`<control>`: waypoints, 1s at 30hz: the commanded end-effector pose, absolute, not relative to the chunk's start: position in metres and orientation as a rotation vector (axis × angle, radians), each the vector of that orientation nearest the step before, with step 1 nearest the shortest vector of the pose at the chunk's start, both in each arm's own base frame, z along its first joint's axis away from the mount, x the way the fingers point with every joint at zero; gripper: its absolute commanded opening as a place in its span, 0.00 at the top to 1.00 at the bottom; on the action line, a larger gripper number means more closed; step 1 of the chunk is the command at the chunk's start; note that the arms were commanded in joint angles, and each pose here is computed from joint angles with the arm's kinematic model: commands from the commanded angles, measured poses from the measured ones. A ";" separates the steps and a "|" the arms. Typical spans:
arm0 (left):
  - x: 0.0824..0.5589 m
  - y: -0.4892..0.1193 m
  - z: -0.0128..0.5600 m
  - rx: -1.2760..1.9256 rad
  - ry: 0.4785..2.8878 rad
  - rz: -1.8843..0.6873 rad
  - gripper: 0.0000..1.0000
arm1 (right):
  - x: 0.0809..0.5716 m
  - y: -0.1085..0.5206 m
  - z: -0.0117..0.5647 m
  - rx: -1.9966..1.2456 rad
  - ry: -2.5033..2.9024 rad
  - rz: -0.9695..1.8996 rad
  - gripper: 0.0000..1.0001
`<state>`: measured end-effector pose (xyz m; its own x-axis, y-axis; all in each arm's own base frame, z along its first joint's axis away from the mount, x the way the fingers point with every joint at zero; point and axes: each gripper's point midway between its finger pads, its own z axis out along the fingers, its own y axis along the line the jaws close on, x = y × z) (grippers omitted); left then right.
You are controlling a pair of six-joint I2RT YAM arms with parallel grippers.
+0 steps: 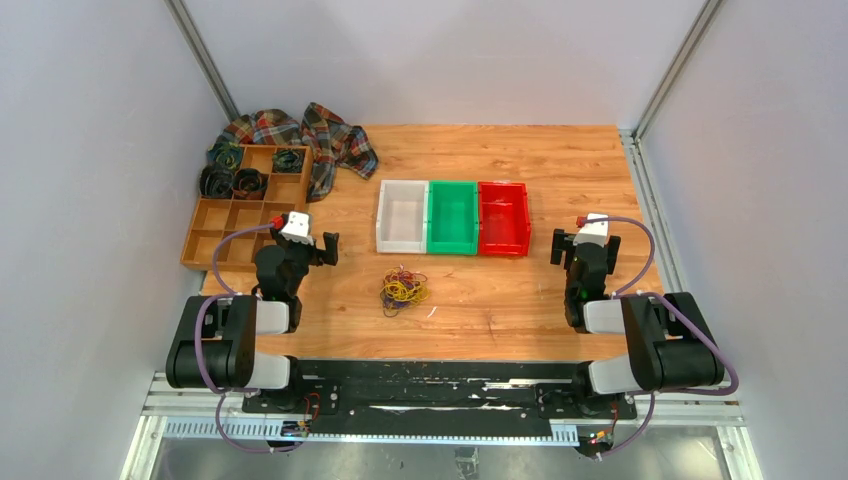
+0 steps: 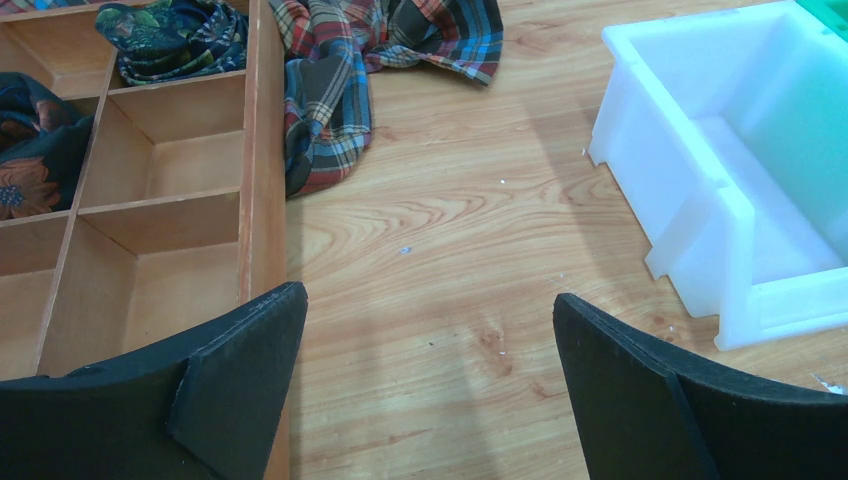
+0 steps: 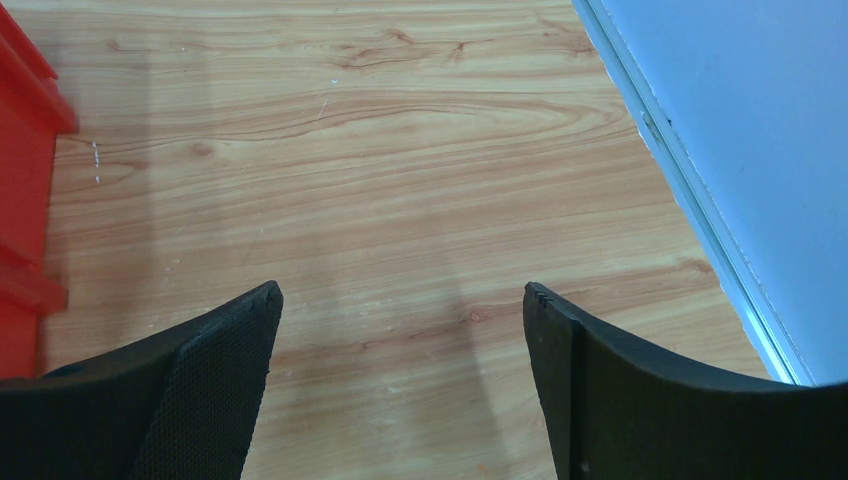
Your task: Untangle the cables
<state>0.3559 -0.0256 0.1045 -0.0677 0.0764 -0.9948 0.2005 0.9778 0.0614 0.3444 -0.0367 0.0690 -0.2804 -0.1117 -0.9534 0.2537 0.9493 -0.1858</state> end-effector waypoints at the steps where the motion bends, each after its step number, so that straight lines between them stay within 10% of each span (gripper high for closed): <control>1: 0.357 -0.025 0.107 0.214 1.627 -0.092 0.02 | 0.347 -0.040 0.073 0.112 1.805 -0.359 0.11; 30: 0.362 -0.025 0.133 0.225 1.685 -0.108 0.02 | 0.318 -0.023 0.185 0.399 1.785 -0.191 0.10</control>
<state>0.3532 -0.0262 0.1029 -0.1043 0.0748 -0.9917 0.2059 0.9772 0.0521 0.3301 -0.0444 0.1940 -0.0921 0.0342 -0.9952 0.4234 0.9059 -0.0080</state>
